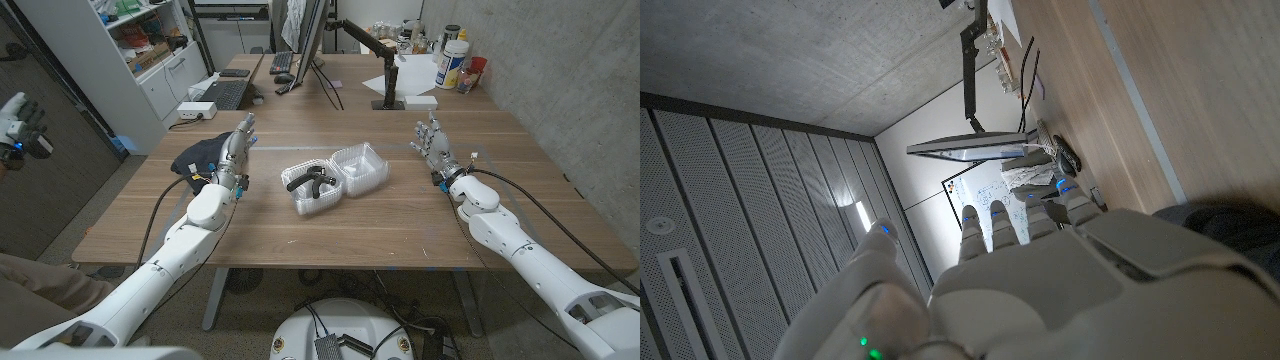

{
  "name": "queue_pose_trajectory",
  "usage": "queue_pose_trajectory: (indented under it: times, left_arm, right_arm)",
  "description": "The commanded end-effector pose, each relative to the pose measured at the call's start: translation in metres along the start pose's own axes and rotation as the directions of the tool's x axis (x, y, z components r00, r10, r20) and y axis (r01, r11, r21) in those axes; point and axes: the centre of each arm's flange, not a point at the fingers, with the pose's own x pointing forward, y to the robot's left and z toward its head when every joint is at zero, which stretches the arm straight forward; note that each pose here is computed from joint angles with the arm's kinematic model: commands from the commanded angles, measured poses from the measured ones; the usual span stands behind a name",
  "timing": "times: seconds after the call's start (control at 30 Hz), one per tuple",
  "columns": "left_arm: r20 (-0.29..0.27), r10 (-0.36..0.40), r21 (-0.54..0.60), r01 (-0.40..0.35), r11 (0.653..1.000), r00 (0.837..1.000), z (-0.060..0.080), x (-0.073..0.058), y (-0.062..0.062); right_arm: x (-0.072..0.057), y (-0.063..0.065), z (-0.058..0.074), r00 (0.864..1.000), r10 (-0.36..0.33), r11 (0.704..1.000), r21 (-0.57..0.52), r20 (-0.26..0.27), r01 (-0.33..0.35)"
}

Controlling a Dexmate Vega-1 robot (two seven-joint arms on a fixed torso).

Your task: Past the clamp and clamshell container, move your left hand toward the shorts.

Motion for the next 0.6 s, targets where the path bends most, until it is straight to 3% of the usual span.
queue_pose_trajectory:
  times: [0.03, 0.17, 0.6]
  left_arm:
    - [0.032, 0.063, 0.063, -0.065, 0.996, 0.998, 0.005, -0.004, 0.004]
    - [0.038, 0.089, 0.140, -0.093, 0.986, 0.995, 0.009, -0.007, 0.006]
    - [0.043, 0.134, 0.226, -0.141, 0.964, 0.990, 0.017, -0.013, 0.014]
  right_arm:
    - [-0.001, 0.000, -0.001, 1.000, -0.004, 1.000, 0.002, -0.005, 0.004]
    - [-0.001, -0.002, -0.002, 1.000, -0.002, 1.000, -0.006, -0.009, 0.002]
    - [-0.003, -0.006, -0.002, 1.000, -0.003, 1.000, -0.006, -0.012, 0.002]
